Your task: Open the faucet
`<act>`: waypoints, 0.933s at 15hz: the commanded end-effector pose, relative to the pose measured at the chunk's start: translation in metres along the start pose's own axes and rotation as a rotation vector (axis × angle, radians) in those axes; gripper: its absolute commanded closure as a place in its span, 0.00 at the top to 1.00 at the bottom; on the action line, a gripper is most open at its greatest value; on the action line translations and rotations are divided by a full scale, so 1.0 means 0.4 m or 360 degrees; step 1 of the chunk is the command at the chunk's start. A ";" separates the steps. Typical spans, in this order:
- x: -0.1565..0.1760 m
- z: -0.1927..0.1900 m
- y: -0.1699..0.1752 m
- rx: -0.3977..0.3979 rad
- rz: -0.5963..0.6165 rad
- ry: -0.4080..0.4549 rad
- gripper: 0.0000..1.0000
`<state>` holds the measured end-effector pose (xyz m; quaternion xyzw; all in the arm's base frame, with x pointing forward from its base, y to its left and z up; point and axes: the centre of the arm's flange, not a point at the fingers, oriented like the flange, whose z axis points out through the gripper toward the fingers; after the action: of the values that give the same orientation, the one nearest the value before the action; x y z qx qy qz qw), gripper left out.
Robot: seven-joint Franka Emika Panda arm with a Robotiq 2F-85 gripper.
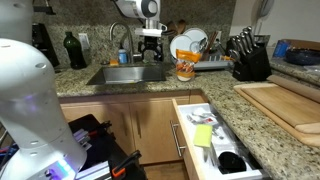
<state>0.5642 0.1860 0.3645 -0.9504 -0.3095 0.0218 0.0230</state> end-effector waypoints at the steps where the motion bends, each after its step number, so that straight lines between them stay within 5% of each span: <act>1: 0.039 0.029 -0.007 -0.0007 -0.0064 -0.0042 1.00; 8: 0.200 0.155 0.002 0.0023 -0.0174 -0.0149 1.00; 14: 0.422 0.251 -0.279 -0.0112 -0.0673 -0.0188 1.00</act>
<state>0.6068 0.3159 0.2694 -0.8938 -0.4440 0.0630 0.0028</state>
